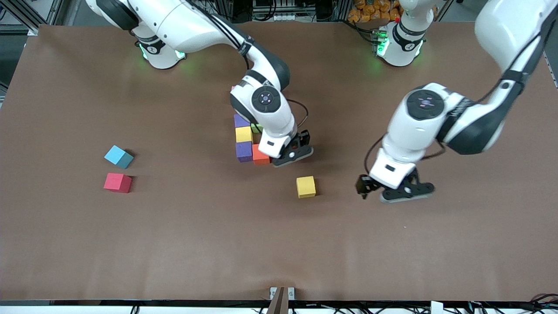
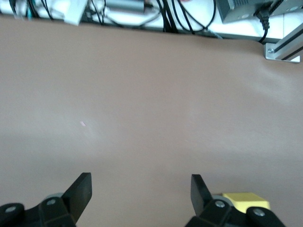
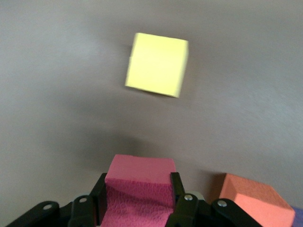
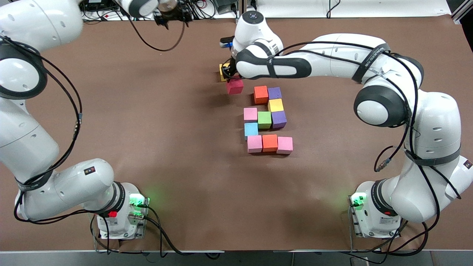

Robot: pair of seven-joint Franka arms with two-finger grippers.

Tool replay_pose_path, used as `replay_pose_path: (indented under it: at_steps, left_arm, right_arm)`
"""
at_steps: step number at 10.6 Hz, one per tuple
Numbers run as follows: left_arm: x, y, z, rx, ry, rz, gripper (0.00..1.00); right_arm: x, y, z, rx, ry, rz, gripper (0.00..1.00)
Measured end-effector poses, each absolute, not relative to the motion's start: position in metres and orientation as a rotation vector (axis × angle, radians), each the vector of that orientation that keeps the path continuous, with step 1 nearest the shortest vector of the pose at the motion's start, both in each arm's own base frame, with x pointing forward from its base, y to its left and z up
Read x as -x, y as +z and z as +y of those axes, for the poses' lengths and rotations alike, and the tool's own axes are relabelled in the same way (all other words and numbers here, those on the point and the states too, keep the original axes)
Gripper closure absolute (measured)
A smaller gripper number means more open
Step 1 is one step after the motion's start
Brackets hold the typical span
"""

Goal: Form number 2 with 11 blocks

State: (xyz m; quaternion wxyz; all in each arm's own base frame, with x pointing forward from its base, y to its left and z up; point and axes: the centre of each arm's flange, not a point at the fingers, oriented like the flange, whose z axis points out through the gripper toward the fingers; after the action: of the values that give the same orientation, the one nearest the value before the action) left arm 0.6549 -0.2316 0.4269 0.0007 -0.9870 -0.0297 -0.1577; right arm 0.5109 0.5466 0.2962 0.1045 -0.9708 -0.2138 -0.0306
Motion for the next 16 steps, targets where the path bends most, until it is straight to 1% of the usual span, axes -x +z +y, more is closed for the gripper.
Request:
replay_pose_path:
  at_steps: [3,5,7,10,12,15,16]
  left_arm:
    - [-0.677,0.451,-0.180,3.029,-0.464,0.120,0.07]
    - [-0.687,0.468,-0.151,3.028,-0.414,0.183,0.07]
    - [-0.692,0.485,-0.128,3.023,-0.358,0.223,0.07]
    - [-0.689,0.508,-0.113,3.080,-0.232,0.156,0.07]
    - [-0.684,0.524,-0.098,3.149,-0.174,0.156,0.07]
    - [-0.681,0.539,-0.012,3.233,-0.114,0.130,0.07]
    - [-0.676,0.542,0.001,3.223,-0.072,0.104,0.07]
  right_arm:
    - [-0.485,0.286,0.571,2.718,-0.123,-1.118,0.44]
    - [-0.468,0.286,0.586,2.569,-0.149,-1.439,0.44]
    - [-0.459,0.285,0.590,2.405,-0.149,-1.731,0.44]
    - [-0.470,0.275,0.574,2.180,-0.132,-2.057,0.44]
    - [-0.476,0.267,0.565,2.071,-0.124,-2.187,0.44]
    - [-0.484,0.248,0.547,2.000,-0.079,-2.302,0.44]
    - [-0.489,0.244,0.540,1.991,-0.068,-2.327,0.44]
